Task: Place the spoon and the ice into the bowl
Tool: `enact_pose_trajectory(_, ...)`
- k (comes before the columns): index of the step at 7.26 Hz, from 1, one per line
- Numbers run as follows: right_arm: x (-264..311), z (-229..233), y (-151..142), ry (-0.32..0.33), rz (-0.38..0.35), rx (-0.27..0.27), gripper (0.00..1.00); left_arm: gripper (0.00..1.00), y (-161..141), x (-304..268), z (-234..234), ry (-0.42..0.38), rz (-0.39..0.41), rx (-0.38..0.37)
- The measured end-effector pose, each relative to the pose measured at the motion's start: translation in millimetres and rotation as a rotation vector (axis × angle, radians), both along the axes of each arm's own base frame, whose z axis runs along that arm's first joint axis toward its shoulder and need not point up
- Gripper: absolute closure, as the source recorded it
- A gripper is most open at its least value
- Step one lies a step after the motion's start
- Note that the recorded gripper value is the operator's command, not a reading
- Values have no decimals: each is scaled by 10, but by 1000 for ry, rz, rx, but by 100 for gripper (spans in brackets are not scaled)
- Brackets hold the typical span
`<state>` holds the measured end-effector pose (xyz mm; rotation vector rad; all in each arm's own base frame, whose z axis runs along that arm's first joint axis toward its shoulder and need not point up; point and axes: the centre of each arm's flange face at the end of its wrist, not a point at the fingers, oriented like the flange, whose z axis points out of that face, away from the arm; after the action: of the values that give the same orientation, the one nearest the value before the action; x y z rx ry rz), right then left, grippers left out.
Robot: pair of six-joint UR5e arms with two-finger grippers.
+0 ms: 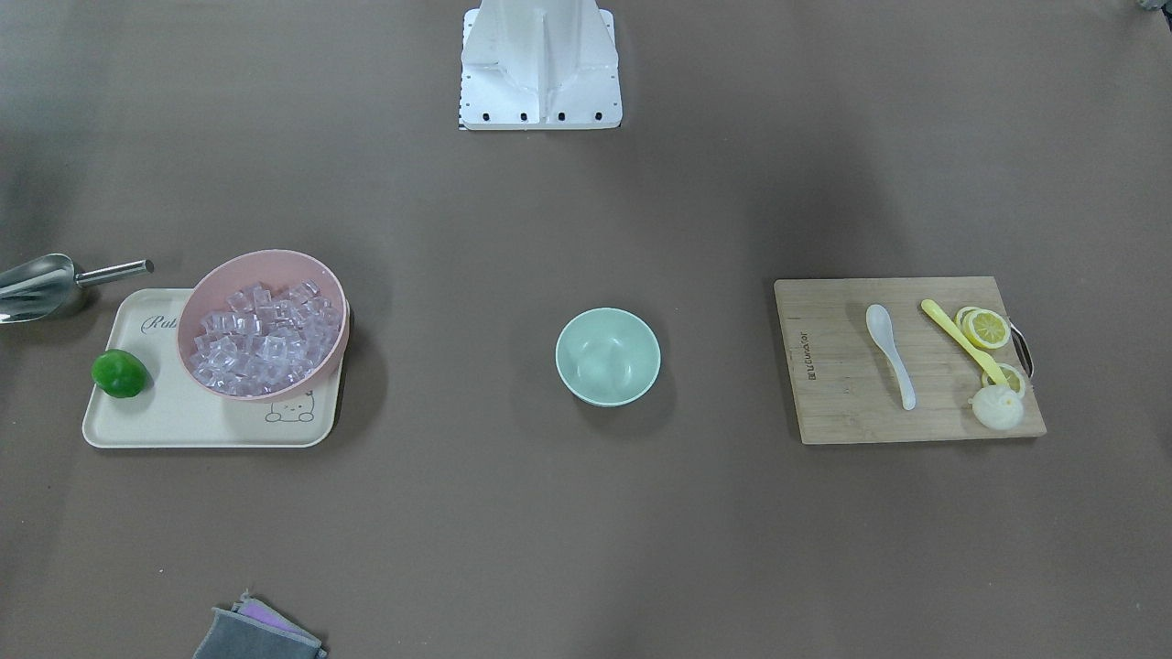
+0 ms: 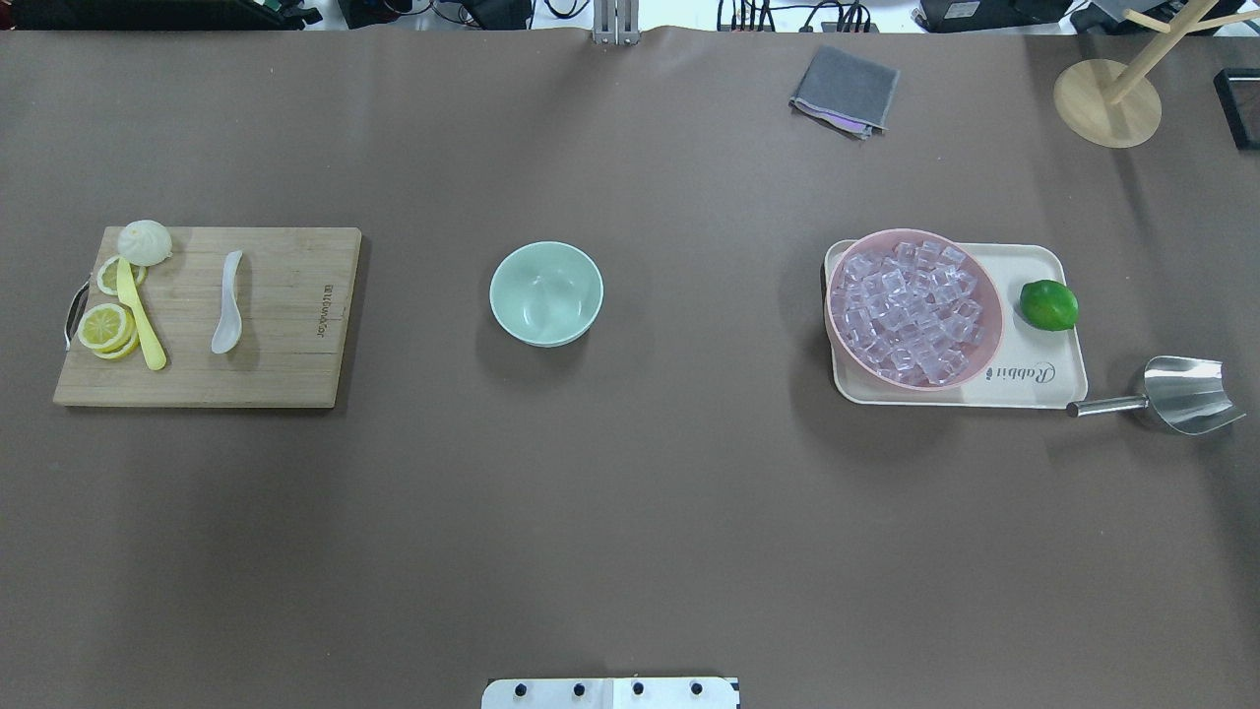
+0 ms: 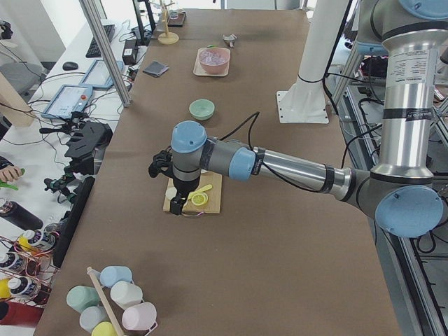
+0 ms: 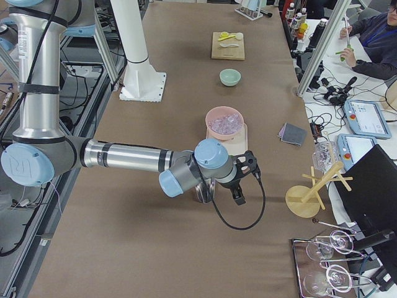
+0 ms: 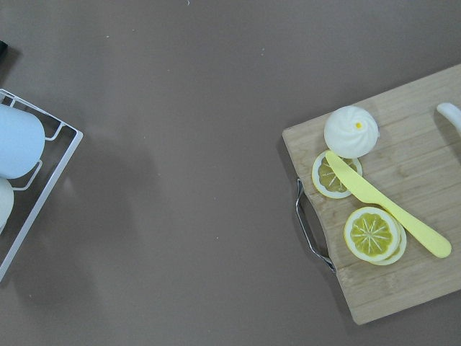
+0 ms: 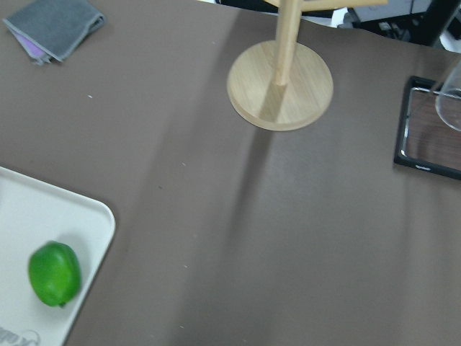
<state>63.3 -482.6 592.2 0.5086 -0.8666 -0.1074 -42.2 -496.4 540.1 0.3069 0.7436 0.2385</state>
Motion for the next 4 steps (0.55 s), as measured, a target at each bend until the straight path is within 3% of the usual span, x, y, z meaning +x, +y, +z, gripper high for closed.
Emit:
enact_pose_trajectory(2,-294,-554,-137,-87,24,-32,0,1,-58,9,-180,27,-64,22)
enact_pose_trajectory(4,-892,-1121,-280,-109,58,-58,1,1,-93,65,-316,73,-144,53)
